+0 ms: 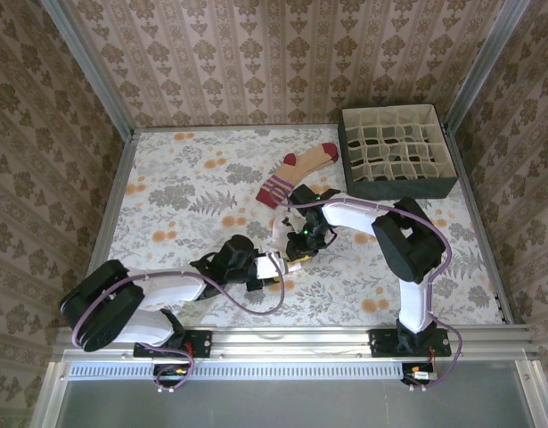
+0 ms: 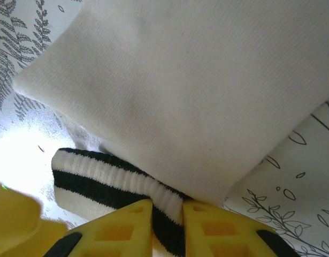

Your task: Roll the socks

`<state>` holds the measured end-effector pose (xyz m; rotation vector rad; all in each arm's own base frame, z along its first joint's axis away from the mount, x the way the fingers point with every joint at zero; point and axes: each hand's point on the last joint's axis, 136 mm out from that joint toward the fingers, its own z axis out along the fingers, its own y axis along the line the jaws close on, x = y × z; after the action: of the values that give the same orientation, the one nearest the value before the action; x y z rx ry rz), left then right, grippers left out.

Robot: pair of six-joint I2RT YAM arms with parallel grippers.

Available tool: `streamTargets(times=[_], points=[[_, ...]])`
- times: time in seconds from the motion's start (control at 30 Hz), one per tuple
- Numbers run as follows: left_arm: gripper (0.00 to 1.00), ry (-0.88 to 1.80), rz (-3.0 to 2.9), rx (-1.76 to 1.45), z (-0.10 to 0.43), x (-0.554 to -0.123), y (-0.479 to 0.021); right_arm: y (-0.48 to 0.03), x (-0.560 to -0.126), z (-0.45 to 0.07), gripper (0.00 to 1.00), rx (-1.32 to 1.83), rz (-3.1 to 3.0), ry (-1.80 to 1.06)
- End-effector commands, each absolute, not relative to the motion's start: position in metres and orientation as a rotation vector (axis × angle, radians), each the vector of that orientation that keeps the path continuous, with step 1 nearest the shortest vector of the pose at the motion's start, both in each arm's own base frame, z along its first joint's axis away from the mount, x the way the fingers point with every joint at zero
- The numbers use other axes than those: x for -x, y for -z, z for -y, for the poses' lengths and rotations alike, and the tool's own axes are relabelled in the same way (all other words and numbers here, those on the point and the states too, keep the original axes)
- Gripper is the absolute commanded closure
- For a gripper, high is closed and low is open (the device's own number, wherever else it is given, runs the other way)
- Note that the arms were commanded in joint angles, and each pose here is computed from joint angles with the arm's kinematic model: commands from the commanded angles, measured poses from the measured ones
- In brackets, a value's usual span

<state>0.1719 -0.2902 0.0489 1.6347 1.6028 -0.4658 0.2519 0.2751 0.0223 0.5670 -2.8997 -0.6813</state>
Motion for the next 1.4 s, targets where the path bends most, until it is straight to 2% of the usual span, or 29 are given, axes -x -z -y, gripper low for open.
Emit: streamTargets(times=[0.0,0.43,0.5,0.6,0.77,0.83,0.97,1.13,1.37], points=[[0.62,0.433,-1.536,-1.652,0.302,-0.181,-0.056,0.005,-0.238,-0.258,0.81,-0.574,2.855,0.528],[0.65,0.357,-1.632,-1.738,0.298,-0.18,-0.018,0.0,-0.236,-0.261,0.81,-0.584,2.836,0.571],[0.69,0.339,-1.682,-1.729,0.297,-0.181,-0.01,-0.002,-0.235,-0.262,0.81,-0.581,2.833,0.587],[0.8,0.342,-1.733,-1.727,0.296,-0.176,0.0,-0.007,-0.235,-0.263,0.8,-0.582,2.836,0.618],[0.99,0.401,-1.813,-1.678,0.298,-0.172,0.001,-0.023,-0.24,-0.266,0.71,-0.58,2.882,0.732],[1.0,0.501,-1.856,-1.663,0.3,-0.166,-0.002,-0.028,-0.246,-0.266,0.64,-0.562,2.927,0.789],[1.0,0.681,-1.98,-1.585,0.297,-0.159,-0.007,-0.045,-0.262,-0.264,0.59,-0.557,3.037,0.896],[1.0,0.825,-2.114,-1.485,0.292,-0.155,-0.008,-0.064,-0.276,-0.267,0.6,-0.596,3.147,0.995],[1.0,0.994,-2.26,-1.374,0.287,-0.152,-0.009,-0.087,-0.28,-0.286,0.67,-0.733,3.137,1.251]])
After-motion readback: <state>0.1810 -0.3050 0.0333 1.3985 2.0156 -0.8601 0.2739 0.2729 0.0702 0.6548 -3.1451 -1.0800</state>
